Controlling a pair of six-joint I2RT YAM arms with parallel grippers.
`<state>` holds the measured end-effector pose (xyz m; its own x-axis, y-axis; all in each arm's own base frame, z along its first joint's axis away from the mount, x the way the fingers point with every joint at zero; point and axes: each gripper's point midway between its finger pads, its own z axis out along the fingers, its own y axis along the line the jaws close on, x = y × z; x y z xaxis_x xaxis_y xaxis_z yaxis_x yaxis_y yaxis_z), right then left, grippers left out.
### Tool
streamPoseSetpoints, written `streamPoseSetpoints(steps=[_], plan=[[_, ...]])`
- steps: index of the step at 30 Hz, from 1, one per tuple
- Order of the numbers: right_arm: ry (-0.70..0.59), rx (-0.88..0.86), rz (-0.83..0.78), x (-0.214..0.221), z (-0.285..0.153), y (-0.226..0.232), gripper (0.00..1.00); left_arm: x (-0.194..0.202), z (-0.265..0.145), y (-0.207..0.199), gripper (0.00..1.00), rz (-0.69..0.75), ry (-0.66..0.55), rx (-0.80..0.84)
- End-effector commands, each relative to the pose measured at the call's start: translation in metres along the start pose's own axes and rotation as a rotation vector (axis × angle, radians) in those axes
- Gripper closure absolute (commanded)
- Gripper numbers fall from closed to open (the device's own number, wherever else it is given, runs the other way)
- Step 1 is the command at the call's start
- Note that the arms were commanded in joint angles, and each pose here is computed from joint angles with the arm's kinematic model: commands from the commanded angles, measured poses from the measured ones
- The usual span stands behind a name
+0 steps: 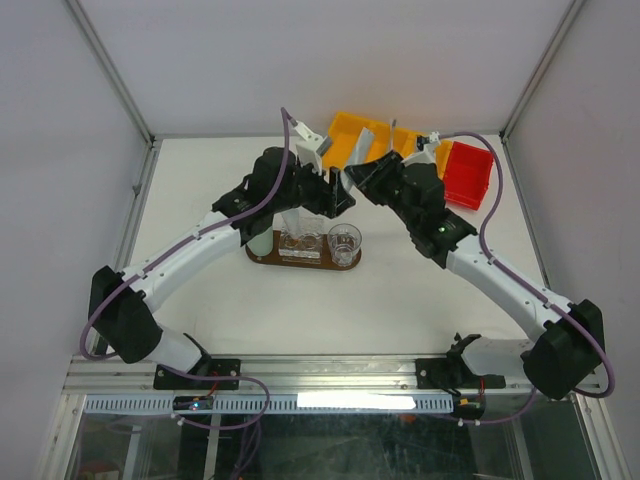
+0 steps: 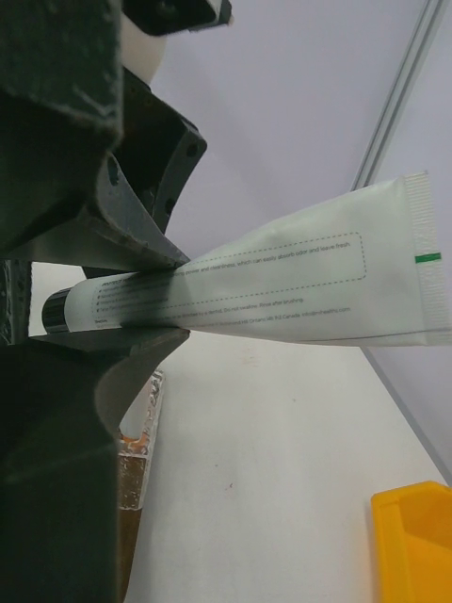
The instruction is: Prepare toiletry sets of a toothbrush and toothpaste on the tray
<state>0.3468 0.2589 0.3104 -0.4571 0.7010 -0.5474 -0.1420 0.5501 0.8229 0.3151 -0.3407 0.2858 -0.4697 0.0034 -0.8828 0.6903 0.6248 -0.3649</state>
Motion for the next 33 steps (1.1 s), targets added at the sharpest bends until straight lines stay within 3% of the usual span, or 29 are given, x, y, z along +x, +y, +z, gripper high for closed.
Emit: streamPoseSetpoints(steps=[1,10,14,16,19,24,27,33], plan=[[-0.070,-0.122,0.046,-0.019,-0.011,0.037,0.70,-0.015,0.000,-0.005,0.40,0.026,-0.030,-0.003],[-0.051,-0.137,0.028,-0.013,-0.013,0.038,0.69,-0.022,-0.007,-0.003,0.69,0.050,-0.053,-0.021],[-0.027,-0.143,-0.017,-0.010,-0.017,0.038,0.59,-0.024,-0.009,-0.008,0.79,0.074,-0.065,0.007],[-0.004,-0.138,-0.115,-0.008,-0.022,0.036,0.32,-0.022,-0.008,-0.009,0.84,0.075,-0.067,0.022],[-0.002,-0.139,-0.223,-0.018,-0.035,0.035,0.14,-0.034,-0.021,-0.020,0.87,0.098,-0.112,0.066],[0.033,-0.191,-0.419,-0.051,-0.057,0.028,0.11,-0.043,-0.028,-0.023,0.85,0.085,-0.137,0.145],[0.062,-0.203,-0.484,-0.065,-0.066,0.019,0.11,-0.046,-0.030,-0.021,0.97,0.048,-0.146,0.205],[0.050,-0.211,-0.473,-0.091,-0.078,-0.003,0.11,-0.049,-0.029,-0.010,1.00,-0.064,-0.136,0.269]])
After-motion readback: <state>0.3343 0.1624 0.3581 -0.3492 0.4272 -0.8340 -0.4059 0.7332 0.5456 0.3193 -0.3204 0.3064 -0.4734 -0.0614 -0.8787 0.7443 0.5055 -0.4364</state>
